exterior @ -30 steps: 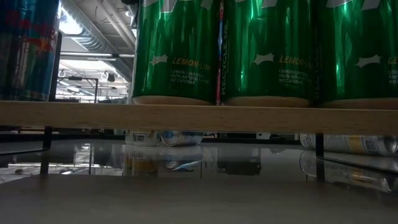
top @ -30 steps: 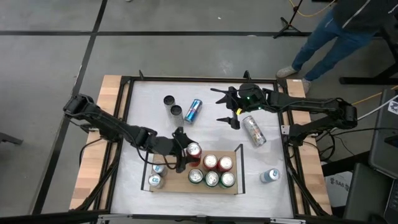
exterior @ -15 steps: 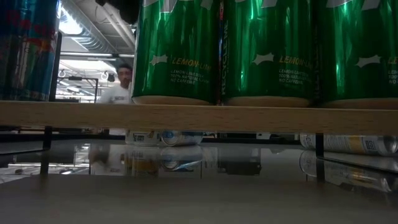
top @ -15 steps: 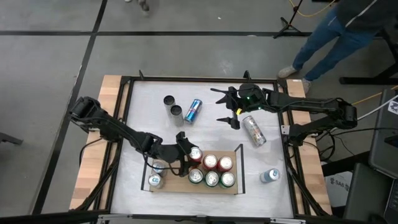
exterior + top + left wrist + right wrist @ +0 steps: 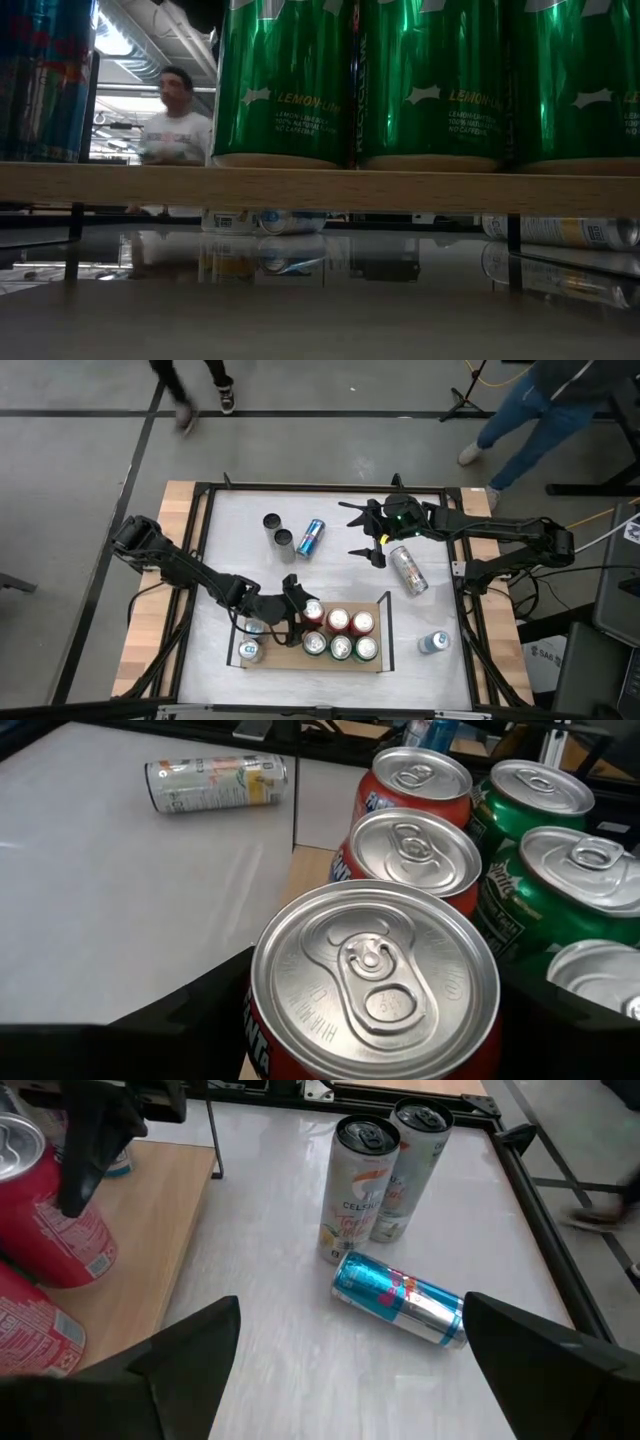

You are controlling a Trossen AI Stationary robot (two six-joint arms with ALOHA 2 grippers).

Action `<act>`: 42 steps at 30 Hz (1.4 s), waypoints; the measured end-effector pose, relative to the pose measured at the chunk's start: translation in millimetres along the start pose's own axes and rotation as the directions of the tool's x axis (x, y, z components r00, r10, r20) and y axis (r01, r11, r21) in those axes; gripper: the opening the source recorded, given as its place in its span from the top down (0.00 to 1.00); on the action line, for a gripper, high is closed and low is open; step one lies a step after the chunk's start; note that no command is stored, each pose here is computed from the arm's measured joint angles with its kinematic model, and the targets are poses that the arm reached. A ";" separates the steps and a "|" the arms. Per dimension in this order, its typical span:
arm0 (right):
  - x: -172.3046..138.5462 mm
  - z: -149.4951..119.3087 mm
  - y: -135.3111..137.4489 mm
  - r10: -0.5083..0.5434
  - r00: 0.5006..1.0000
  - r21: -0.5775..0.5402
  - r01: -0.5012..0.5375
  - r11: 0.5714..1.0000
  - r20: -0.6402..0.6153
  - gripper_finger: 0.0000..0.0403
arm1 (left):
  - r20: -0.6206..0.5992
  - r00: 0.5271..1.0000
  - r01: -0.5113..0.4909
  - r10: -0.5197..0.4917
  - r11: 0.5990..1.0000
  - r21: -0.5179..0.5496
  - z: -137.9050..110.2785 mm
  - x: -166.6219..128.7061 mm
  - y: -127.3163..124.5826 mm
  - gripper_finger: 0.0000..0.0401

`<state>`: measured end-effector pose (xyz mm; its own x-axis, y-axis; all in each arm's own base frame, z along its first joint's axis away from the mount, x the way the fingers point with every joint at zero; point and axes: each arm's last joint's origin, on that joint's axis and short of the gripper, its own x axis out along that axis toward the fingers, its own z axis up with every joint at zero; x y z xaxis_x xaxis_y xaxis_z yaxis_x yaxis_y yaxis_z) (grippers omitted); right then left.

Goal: Place canned beverage on shelf
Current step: Put the red soda can on the shelf aligned with the other red soda can

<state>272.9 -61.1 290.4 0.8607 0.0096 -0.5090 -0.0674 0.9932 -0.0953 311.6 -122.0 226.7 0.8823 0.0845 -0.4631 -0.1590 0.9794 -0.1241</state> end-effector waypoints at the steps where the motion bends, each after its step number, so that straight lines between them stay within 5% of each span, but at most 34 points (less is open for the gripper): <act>1: 0.0 0.0 0.0 0.000 1.000 0.000 0.000 1.000 0.000 0.08 | -0.003 1.000 0.000 0.000 1.000 0.002 -0.4 -0.2 -0.3 0.27; 42: 0.0 -0.3 0.1 0.000 1.000 0.000 0.000 1.000 -0.002 0.08 | -0.048 0.999 0.005 -0.004 1.000 0.023 -11.6 10.4 -3.0 0.27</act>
<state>272.8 -61.0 290.1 0.8596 0.0095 -0.5110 -0.0673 0.9932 -0.0948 316.1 -126.2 212.0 0.8608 0.0720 -0.5039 -0.1442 0.9839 -0.1059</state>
